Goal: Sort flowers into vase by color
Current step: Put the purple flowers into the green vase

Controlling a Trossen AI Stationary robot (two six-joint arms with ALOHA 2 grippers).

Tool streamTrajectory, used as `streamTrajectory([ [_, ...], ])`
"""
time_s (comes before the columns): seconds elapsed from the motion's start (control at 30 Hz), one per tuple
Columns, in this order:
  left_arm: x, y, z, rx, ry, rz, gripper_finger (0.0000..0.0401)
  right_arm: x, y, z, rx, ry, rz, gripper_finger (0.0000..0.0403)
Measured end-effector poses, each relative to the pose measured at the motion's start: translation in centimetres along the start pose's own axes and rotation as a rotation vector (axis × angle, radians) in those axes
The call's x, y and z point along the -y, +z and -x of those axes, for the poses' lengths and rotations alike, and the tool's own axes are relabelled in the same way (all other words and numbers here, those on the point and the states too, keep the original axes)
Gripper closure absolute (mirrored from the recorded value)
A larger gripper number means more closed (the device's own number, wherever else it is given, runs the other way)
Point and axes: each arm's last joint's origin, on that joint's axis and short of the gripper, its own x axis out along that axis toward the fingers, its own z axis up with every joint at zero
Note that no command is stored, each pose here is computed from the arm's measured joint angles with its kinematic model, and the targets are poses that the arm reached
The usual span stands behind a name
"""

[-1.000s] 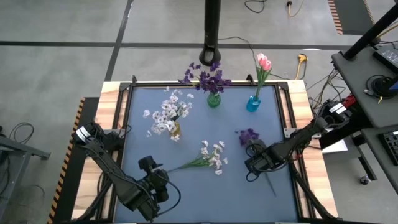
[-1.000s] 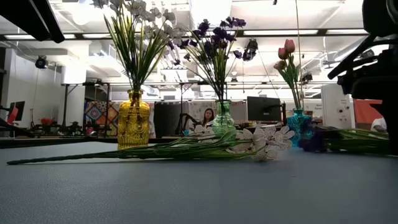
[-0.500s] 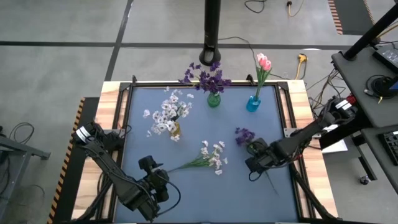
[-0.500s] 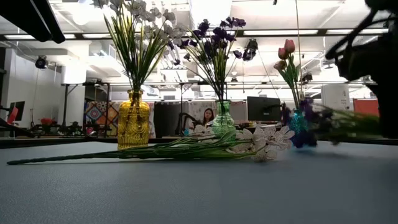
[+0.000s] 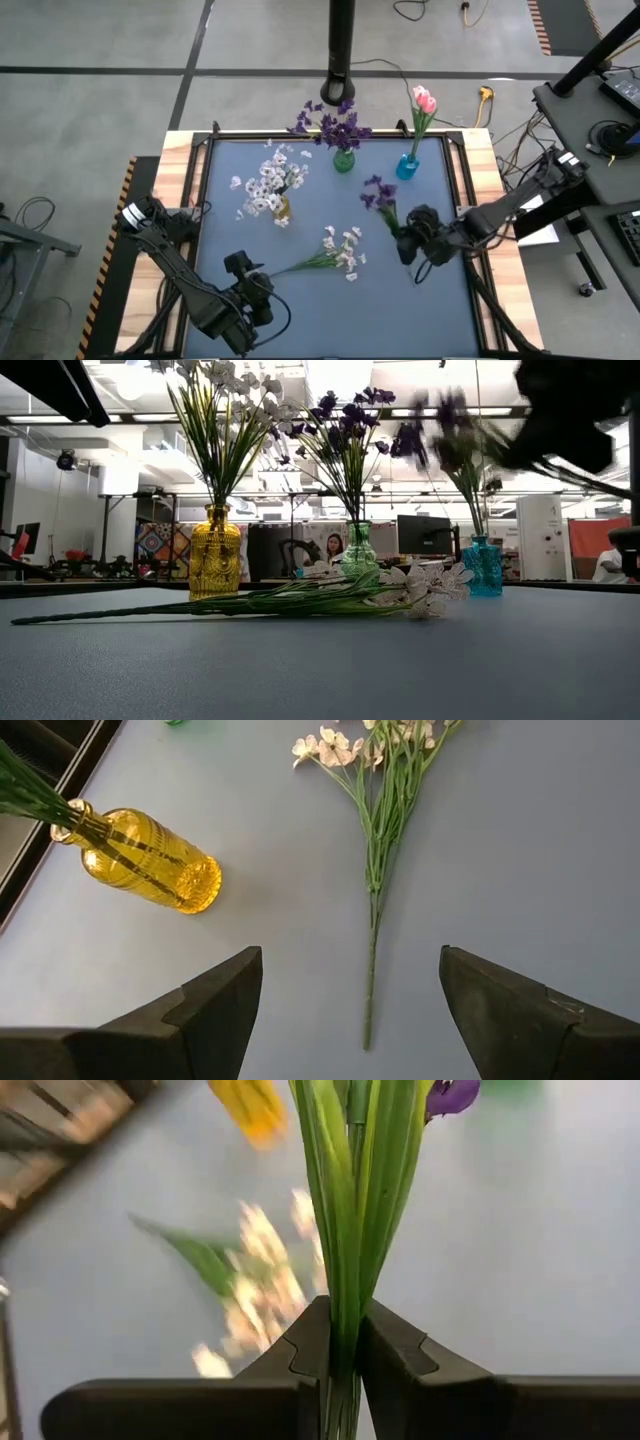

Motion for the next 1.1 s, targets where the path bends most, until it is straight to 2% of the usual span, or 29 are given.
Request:
streamTrajectory([
  [0.17, 0.1, 0.1, 0.0, 0.007, -0.005, 0.007, 0.0115, -1.7, 1.9, 0.9, 0.290, 0.080, 0.174, 0.0365],
  [0.33, 0.1, 0.2, 0.0, 0.039, 0.004, 0.010, 0.0115, -2.9, 3.6, 1.3, 0.508, 0.020, 0.336, 0.0365],
  [0.47, 0.0, 0.2, 0.0, 0.039, 0.005, 0.012, 0.0115, -3.3, 5.4, 1.2, 0.603, 0.033, 0.377, 0.0365],
  [0.77, 0.1, 0.2, 0.0, 0.039, 0.004, 0.012, 0.0115, -3.0, 9.6, 0.5, 0.723, 0.262, 0.608, 0.0365],
  [0.93, 0.1, 0.2, 0.0, 0.039, 0.004, 0.012, 0.0115, -1.6, 11.7, -0.5, 0.811, 0.361, 0.673, 0.0365],
  [1.1, 0.1, 0.2, 0.0, 0.039, 0.004, 0.013, 0.0115, 1.1, 13.2, -1.8, 0.946, 0.359, 0.661, 0.0365],
])
